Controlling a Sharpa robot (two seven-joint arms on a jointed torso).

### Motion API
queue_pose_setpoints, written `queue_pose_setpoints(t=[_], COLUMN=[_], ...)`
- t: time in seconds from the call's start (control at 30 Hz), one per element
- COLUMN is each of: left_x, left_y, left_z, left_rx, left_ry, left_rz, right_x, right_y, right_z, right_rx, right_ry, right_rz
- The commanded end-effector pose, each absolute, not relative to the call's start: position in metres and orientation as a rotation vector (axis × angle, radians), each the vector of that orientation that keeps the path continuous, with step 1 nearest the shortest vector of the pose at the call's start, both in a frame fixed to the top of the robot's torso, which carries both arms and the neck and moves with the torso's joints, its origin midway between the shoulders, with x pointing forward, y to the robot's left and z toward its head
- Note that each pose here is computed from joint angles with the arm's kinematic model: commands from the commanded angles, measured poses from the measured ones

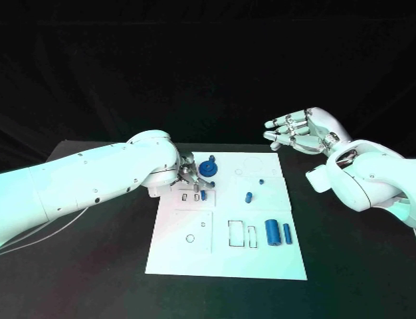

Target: Assemble the parts on the task board

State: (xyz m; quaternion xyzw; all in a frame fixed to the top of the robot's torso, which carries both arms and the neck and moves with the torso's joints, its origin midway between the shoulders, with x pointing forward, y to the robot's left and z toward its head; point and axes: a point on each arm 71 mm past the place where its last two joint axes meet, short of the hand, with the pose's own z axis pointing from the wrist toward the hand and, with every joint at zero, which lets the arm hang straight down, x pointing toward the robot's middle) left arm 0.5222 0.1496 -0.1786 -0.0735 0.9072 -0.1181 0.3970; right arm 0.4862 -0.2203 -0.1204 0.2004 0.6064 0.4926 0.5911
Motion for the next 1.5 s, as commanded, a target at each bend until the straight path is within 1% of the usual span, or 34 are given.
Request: queue_pose_setpoints(t=[0.03, 1.5], left_x=[0.5211, 0.5204], left_y=[0.1477, 0.1388], left_z=[-0.1804, -0.1858], left_rx=[-0.151, -0.116], left_ry=[2.327, 2.372], left_rz=[-0.278, -0.309], right_x=[0.4867, 0.4901], right_y=[-0.2192, -0.2171], right_z=[-0.1212, -0.1259], right_rx=[0.470, 0.498], right_ry=[1.413, 1.427], right_rz=[1.148, 1.146])
